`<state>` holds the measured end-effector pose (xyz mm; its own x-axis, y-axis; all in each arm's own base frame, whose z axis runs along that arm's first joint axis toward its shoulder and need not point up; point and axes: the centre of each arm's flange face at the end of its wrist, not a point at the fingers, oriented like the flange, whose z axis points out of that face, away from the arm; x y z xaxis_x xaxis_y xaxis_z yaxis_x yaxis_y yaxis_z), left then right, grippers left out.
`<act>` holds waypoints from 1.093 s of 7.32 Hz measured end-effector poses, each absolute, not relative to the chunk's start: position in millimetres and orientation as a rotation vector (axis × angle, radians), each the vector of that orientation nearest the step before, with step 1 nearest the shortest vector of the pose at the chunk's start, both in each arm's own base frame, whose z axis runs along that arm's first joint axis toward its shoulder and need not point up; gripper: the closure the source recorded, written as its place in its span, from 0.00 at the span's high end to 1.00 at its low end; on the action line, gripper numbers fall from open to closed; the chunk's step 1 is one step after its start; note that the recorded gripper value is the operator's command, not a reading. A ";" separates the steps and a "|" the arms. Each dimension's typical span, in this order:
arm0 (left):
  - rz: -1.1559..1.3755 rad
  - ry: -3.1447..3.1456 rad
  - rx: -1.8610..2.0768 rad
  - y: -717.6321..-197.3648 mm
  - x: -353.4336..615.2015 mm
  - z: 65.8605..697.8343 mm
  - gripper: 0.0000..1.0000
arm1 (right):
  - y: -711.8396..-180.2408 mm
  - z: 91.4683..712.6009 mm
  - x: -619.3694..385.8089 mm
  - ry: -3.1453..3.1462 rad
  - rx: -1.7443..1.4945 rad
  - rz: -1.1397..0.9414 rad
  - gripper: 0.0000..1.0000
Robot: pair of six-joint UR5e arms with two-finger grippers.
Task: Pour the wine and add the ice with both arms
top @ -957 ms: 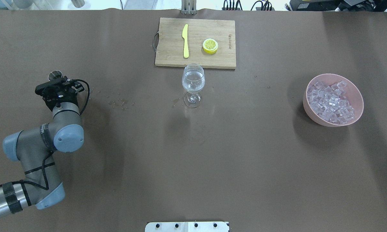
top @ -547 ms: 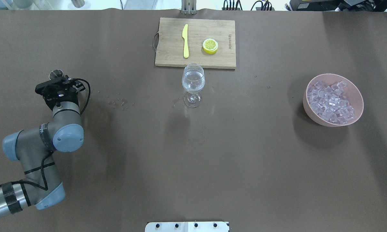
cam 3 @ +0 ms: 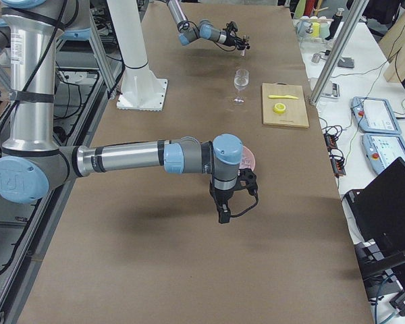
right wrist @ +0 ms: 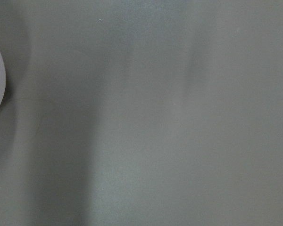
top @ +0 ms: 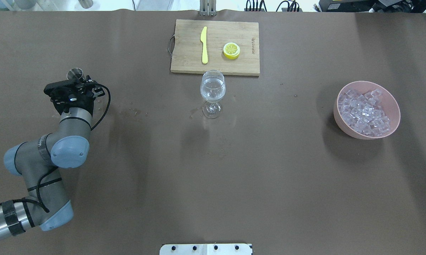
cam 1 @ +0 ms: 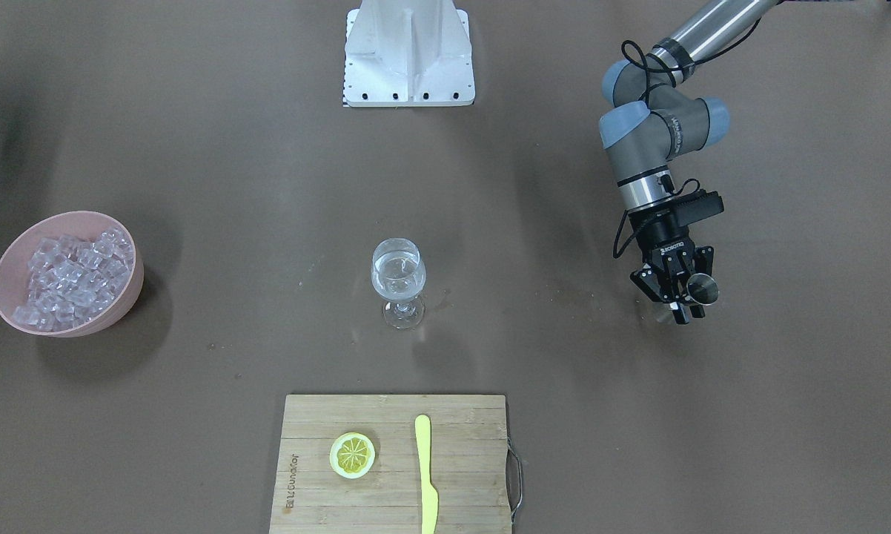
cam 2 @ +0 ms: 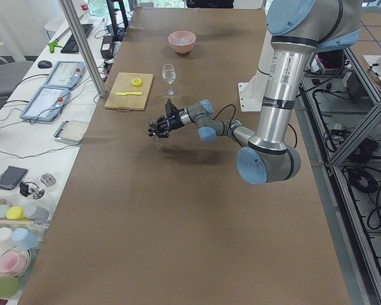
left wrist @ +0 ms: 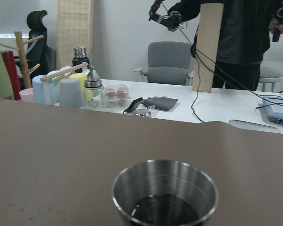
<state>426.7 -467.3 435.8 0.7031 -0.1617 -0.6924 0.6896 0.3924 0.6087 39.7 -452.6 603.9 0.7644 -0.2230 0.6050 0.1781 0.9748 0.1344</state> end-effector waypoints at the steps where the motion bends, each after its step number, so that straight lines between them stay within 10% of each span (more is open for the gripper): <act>1: -0.488 0.649 1.044 -463.3 428.2 426.1 0.00 | -452.7 604.3 39.7 -0.666 0.069 -0.216 1.00; 8: 0.274 1.108 1.197 -425.3 410.4 376.5 0.00 | -451.5 605.9 41.0 -0.666 0.065 -0.206 1.00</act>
